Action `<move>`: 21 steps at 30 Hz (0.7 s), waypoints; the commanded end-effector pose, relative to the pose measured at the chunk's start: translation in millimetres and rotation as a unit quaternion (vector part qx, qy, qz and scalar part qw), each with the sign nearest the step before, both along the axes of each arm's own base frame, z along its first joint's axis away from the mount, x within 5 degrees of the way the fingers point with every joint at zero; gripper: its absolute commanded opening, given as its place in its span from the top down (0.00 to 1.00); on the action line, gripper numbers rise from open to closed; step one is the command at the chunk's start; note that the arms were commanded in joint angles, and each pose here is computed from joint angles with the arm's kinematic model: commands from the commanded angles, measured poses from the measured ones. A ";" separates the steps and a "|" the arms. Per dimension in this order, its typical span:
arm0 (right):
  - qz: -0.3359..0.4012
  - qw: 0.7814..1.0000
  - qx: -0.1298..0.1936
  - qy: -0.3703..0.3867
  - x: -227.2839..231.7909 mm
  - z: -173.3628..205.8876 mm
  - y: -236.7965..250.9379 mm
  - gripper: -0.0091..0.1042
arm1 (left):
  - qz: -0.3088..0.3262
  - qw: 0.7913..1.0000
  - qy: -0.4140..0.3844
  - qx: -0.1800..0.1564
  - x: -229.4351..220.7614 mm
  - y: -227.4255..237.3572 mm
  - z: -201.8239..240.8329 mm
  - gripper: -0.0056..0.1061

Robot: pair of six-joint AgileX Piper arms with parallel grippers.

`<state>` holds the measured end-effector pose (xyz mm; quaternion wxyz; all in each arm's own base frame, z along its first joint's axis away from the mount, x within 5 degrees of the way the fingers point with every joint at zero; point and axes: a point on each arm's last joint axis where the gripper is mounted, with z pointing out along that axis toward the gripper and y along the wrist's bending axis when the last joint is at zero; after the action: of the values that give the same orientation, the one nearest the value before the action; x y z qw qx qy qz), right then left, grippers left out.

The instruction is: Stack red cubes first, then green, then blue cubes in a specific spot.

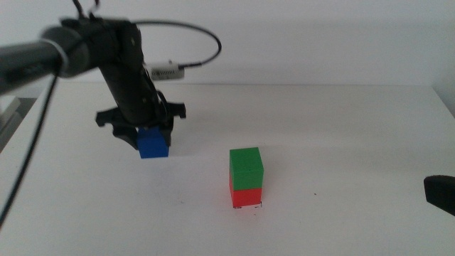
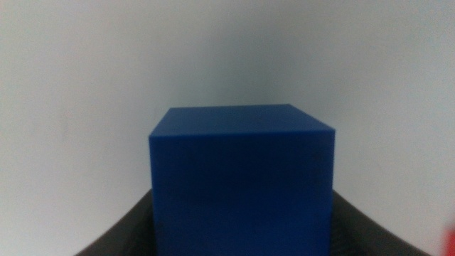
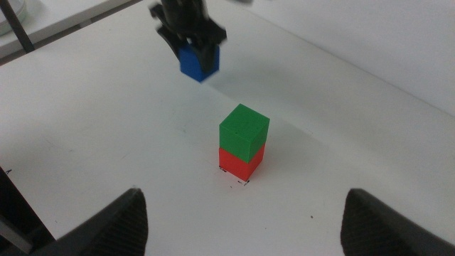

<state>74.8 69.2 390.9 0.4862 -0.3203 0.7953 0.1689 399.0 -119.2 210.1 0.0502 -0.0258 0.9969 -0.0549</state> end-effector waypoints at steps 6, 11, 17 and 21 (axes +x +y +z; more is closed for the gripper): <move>-0.003 1.000 -0.004 -0.008 0.7 -0.3 -1.2 0.10 | 0.024 0.998 -0.047 -0.030 -57.2 -45.9 86.9 0.97; -0.003 1.000 -0.004 -0.008 0.7 -0.3 -1.2 0.10 | 0.019 0.997 -0.065 -0.031 -84.4 -87.0 99.4 0.97; -0.003 1.000 -0.004 -0.008 0.7 -0.3 -1.2 0.10 | 0.005 0.996 -0.082 -0.019 -94.3 -128.0 96.2 0.97; -0.003 1.000 -0.004 -0.008 0.7 -0.3 -1.2 0.10 | -0.005 0.996 -0.082 -0.019 -94.8 -139.9 92.5 0.97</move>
<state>74.8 69.2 390.9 0.4862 -0.3203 0.7953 0.1689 303.5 -255.8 299.7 0.1210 -0.0132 0.9897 -0.0754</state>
